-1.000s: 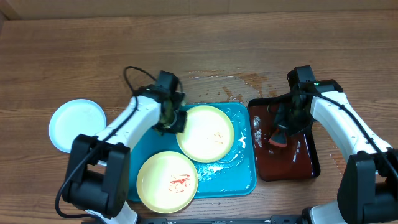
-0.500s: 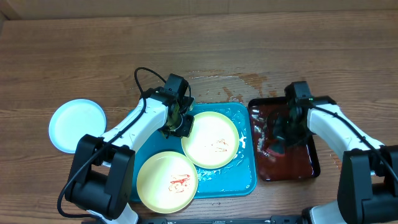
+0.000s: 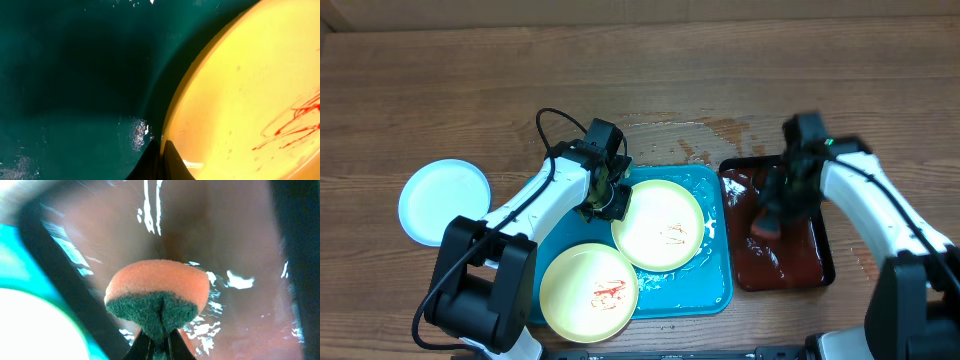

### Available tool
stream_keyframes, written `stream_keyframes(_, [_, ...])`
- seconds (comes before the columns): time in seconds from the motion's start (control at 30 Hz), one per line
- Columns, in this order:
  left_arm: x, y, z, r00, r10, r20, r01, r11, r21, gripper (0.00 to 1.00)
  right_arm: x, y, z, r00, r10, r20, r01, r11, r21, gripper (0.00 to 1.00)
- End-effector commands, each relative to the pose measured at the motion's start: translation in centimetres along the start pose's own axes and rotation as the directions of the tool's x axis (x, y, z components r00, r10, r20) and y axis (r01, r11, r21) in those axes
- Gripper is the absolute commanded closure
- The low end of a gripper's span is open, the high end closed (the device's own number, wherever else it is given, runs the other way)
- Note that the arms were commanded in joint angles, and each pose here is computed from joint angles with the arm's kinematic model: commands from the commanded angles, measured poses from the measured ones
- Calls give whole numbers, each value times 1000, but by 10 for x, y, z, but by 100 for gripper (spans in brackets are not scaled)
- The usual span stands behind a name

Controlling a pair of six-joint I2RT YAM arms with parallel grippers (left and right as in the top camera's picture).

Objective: Clean dirty plates on tray and stack at the side
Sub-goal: 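Carry the sponge with the right gripper onto the yellow plate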

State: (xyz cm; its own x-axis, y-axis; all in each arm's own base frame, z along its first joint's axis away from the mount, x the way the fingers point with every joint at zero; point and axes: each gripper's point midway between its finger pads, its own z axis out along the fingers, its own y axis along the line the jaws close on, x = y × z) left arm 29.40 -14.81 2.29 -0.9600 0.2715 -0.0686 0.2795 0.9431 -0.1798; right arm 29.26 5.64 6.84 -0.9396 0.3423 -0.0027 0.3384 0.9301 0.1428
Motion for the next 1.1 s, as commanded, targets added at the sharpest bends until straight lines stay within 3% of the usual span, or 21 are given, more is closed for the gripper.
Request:
stream_keyframes(0.0, [-8, -5, -10, 999, -5, 36, 4, 1000, 15, 96, -24, 22, -50, 990, -63, 125, 72, 995, -69, 96])
stream_keyframes(0.1, [-9, -5, -10, 999, -12, 39, 11, 1000, 16, 96, -7, 50, -54, 968, -234, 86, 247, 951, -189, 96])
stream_keyframes(0.37, [-12, -16, -10, 999, -21, 49, 17, 997, 73, 96, 42, 105, -47, 885, -461, 62, 461, 852, -247, 96])
stream_keyframes(0.8, [-13, -20, -11, 997, -53, 50, 48, 994, 97, 96, 72, 147, 3, 941, -339, -16, 323, 910, -259, 96])
stream_keyframes(1.07, [-13, -21, -11, 997, -68, 48, 63, 993, 101, 96, 83, 125, 66, 925, -362, -120, 357, 932, -64, 96])
